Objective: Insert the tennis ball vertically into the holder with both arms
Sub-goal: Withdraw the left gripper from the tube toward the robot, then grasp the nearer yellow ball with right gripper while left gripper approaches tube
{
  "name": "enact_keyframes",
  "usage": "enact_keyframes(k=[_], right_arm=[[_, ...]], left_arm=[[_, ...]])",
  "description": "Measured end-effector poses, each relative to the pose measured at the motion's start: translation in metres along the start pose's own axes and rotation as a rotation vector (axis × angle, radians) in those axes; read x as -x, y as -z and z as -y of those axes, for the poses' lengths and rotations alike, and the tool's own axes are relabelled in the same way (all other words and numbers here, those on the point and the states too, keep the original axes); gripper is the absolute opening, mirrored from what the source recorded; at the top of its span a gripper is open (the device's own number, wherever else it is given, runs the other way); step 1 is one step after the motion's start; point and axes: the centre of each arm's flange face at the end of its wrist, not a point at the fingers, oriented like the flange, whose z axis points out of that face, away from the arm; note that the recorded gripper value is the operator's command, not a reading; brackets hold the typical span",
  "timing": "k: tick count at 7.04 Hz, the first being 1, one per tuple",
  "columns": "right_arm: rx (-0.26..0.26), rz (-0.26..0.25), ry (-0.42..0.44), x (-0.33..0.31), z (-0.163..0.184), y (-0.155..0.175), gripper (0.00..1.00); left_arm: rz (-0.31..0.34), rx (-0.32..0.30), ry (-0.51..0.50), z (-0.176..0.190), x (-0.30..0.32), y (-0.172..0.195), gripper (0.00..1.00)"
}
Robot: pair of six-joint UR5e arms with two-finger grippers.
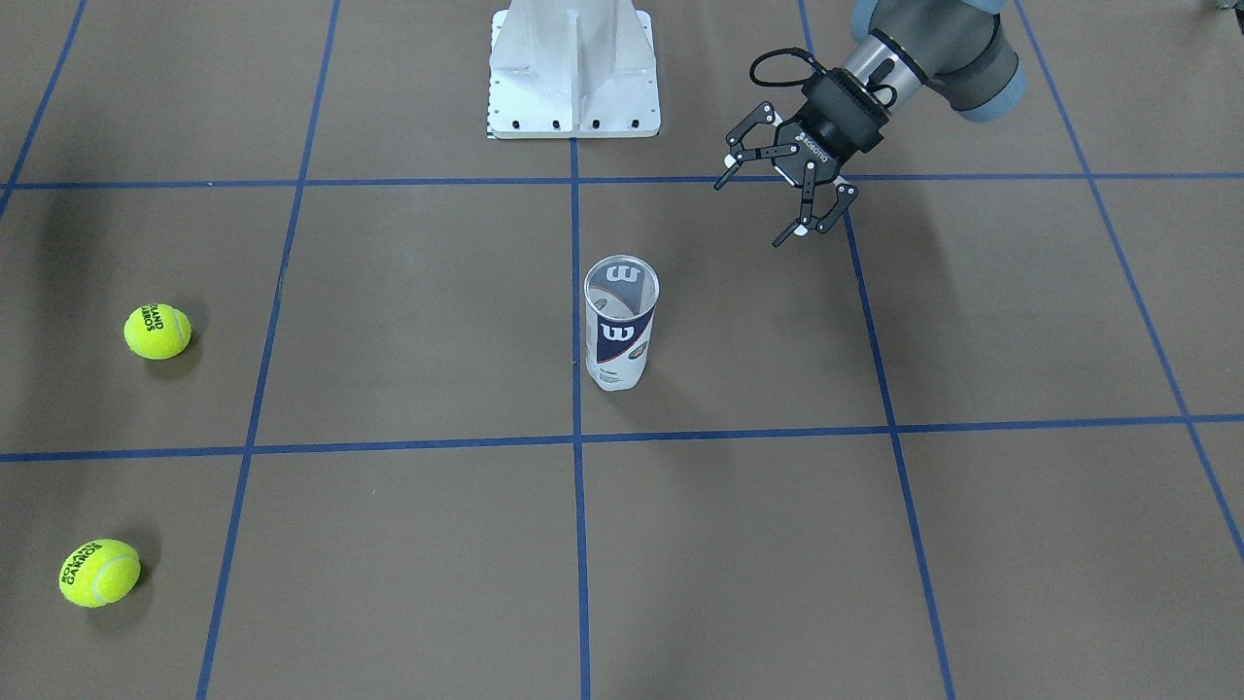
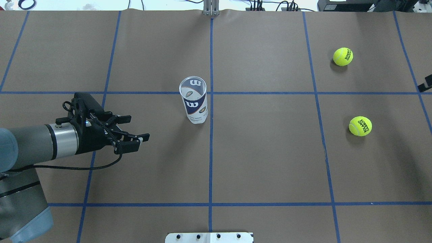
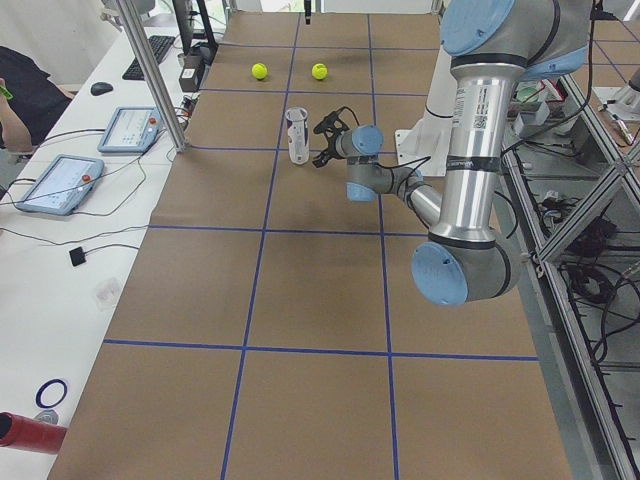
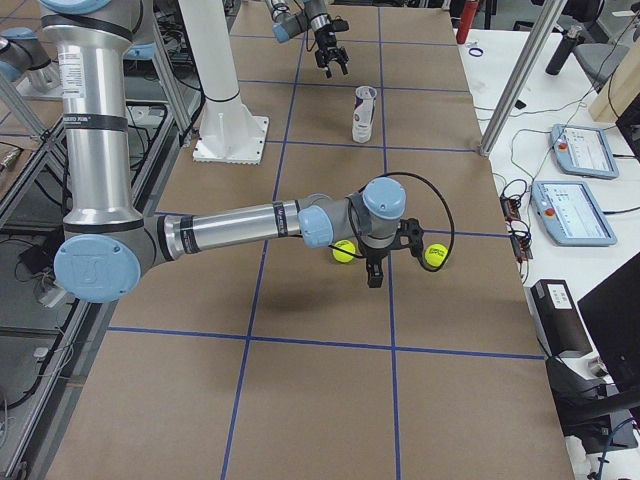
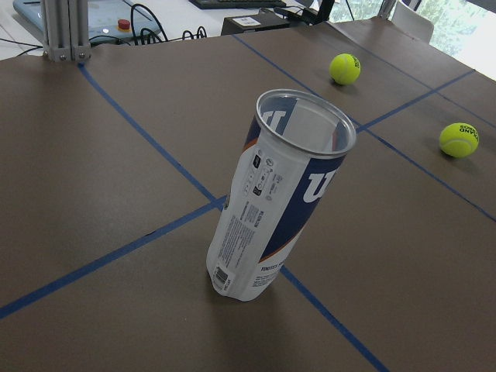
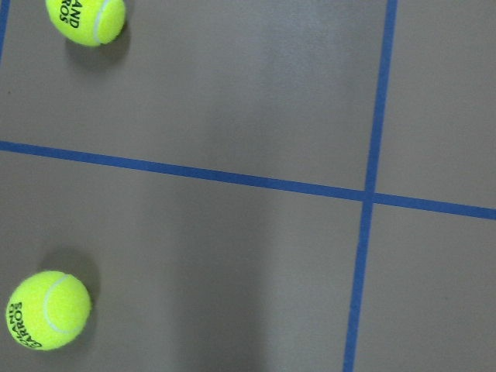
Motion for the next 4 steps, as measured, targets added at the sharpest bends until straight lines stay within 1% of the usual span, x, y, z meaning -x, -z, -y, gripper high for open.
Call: enact_keyframes(k=[1,2,4], right_arm=[[-0.014,0.017,-0.007,0.033,-0.001,-0.022,1.0],[-0.015,0.016,-0.001,0.063,-0.004,-0.047,1.0],[0.014,-0.002,0.035,0.103,-0.013,-0.087,1.0]], left_arm=[[0.003,0.003,0.001,-0.001,0.001,-0.002,0.98],[0.003,0.004,0.001,-0.001,0.001,-0.003,0.99],[0.004,0.003,0.001,-0.001,0.001,-0.004,0.99]])
